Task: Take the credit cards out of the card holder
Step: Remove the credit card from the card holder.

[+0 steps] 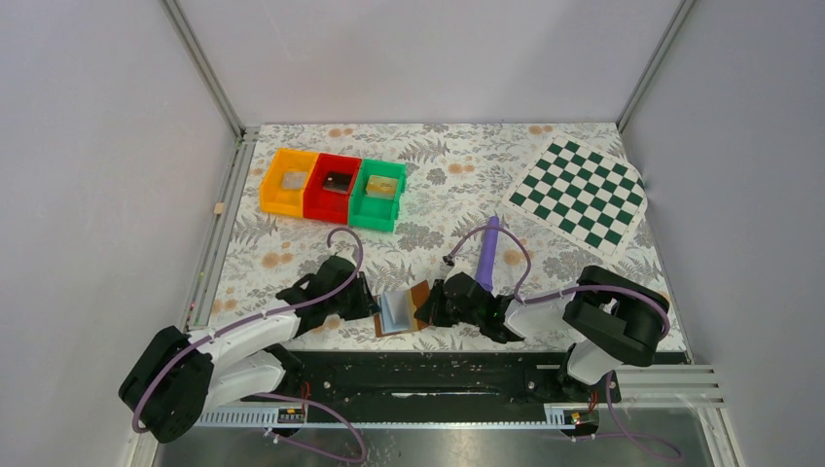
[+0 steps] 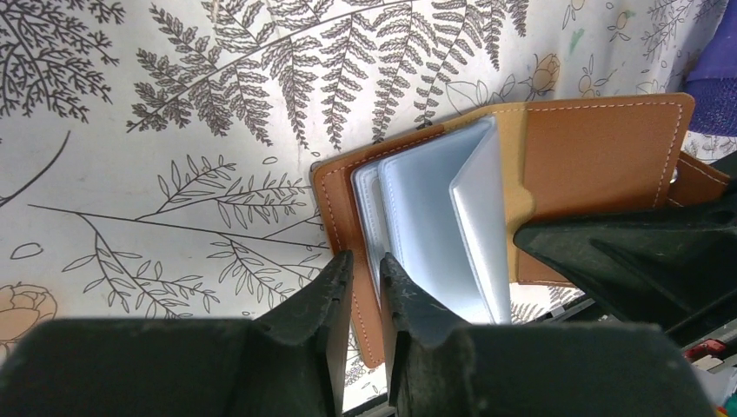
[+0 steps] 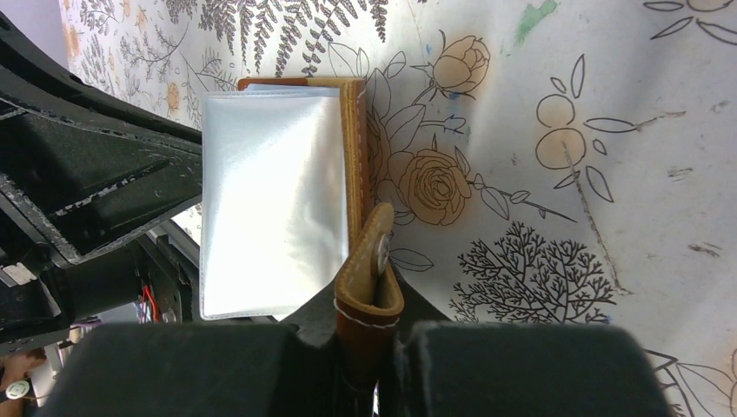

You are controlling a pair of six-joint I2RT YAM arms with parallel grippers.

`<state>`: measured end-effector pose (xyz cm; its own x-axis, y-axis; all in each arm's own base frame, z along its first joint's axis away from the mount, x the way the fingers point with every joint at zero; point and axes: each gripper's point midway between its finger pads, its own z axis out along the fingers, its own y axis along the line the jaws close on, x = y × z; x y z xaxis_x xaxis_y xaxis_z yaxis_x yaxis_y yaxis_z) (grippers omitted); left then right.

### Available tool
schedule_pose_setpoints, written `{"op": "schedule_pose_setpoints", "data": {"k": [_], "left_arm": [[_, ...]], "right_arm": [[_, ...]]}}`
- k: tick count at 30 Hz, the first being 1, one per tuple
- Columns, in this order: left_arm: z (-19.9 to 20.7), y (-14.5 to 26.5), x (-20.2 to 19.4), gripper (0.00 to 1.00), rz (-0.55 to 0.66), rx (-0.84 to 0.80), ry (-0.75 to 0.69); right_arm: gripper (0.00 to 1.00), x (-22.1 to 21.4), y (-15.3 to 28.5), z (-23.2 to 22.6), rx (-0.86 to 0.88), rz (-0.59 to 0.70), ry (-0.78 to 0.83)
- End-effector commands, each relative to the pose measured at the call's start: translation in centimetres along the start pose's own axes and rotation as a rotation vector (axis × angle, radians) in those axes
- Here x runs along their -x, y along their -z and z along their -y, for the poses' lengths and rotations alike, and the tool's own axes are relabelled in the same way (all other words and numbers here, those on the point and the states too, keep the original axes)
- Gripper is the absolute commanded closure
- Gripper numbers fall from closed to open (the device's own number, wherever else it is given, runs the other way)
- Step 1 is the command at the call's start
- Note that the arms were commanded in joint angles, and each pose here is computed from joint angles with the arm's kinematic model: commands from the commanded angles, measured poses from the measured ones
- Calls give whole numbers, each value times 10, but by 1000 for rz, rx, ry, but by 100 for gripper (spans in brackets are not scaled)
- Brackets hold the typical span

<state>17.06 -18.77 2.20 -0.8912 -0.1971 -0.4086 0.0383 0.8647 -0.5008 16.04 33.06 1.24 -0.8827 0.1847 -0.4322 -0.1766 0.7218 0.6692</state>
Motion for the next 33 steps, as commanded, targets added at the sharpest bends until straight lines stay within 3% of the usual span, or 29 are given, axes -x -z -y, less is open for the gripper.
{"op": "schedule_pose_setpoints", "data": {"k": [1, 21, 33], "left_arm": [[7, 0, 15, 83, 45, 1, -25], [19, -8, 9, 82, -2, -20, -51], [47, -10, 7, 81, -22, -102, -81]], "right_arm": [[100, -6, -1, 15, -45, -22, -1], [96, -7, -4, 7, -25, -39, 2], [89, -8, -5, 5, -13, -43, 7]]}}
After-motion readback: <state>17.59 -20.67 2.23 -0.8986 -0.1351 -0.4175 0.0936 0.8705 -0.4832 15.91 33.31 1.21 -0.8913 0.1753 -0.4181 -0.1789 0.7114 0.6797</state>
